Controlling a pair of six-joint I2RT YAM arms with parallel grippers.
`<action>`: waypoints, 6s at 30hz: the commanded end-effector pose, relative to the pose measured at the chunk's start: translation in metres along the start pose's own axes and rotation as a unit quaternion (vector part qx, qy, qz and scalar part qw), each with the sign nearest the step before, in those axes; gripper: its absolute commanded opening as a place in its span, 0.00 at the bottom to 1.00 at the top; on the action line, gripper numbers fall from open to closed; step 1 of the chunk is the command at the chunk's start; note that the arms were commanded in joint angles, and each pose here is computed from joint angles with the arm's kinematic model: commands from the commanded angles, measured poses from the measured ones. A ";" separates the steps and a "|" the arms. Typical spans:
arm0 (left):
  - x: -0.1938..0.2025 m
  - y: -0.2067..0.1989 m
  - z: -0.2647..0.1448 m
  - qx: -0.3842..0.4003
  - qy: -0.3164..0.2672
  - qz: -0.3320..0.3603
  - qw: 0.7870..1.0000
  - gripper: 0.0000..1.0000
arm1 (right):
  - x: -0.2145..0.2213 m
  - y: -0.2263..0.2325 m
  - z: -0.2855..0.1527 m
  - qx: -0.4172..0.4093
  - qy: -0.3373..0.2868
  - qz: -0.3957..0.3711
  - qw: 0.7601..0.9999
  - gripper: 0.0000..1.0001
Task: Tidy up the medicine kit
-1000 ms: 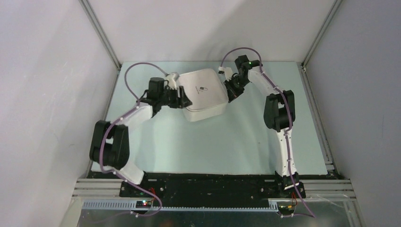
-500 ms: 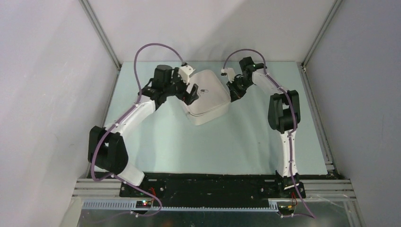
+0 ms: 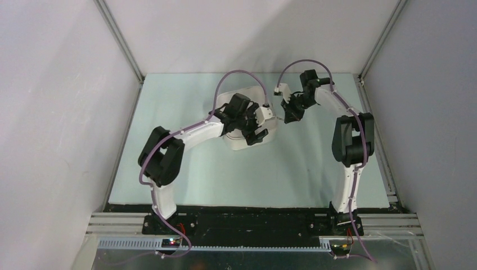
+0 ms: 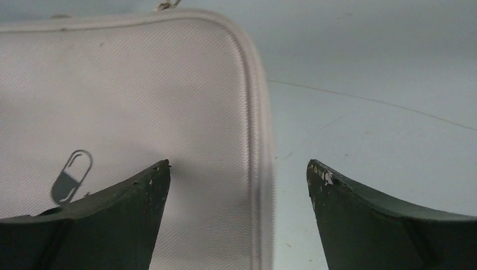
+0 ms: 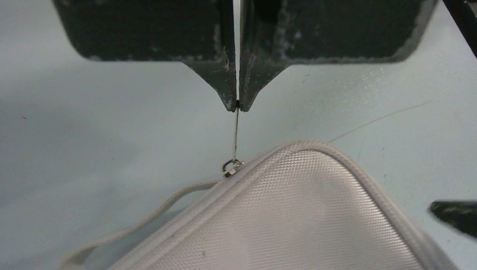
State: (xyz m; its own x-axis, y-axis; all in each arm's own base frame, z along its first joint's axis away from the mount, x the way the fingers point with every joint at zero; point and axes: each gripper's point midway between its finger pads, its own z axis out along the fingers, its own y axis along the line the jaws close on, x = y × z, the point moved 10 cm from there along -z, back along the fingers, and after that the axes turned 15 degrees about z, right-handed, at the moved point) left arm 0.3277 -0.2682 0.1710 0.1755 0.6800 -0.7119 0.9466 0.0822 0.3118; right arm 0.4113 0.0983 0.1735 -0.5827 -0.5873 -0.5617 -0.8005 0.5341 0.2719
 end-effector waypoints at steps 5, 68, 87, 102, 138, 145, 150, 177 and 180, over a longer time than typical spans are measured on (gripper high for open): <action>0.013 0.032 0.003 -0.143 0.038 -0.026 0.989 0.88 | 0.009 0.045 -0.026 -0.057 -0.025 -0.049 0.997 0.00; 0.051 0.021 -0.038 -0.059 0.029 -0.045 0.997 0.81 | -0.042 -0.008 0.033 -0.054 -0.056 -0.270 0.960 0.00; 0.031 0.035 -0.010 -0.136 -0.017 -0.091 0.986 0.79 | -0.017 0.104 0.014 -0.190 0.009 -0.017 0.982 0.00; 0.013 0.028 -0.005 -0.142 -0.053 -0.107 0.983 0.78 | -0.042 0.143 0.033 -0.229 -0.016 0.195 0.954 0.00; 0.042 0.064 -0.026 -0.117 -0.121 -0.482 0.860 0.95 | -0.002 -0.037 0.024 0.085 -0.003 0.243 0.966 0.00; 0.010 0.071 -0.043 -0.077 -0.134 -0.421 0.894 0.88 | -0.012 -0.064 0.020 0.139 -0.016 0.216 0.966 0.00; 0.021 0.109 -0.083 -0.154 -0.123 -0.369 0.908 0.91 | -0.021 -0.055 0.011 0.120 -0.031 0.194 0.973 0.00; 0.070 0.127 -0.063 -0.061 -0.184 -0.521 0.831 0.47 | -0.041 -0.014 0.044 0.083 0.020 0.091 0.992 0.00; 0.076 0.077 -0.081 -0.060 -0.173 -0.525 0.831 0.38 | -0.048 -0.006 0.054 0.069 0.018 0.076 0.995 0.00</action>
State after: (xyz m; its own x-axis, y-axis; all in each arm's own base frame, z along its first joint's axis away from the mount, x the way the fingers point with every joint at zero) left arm 0.4551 -0.1340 0.1415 -0.6834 -0.0567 -0.7278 0.4532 0.7486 -0.4839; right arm 0.4601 0.1050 0.1642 -0.7542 -0.4533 -0.4751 -0.5757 0.8044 0.1464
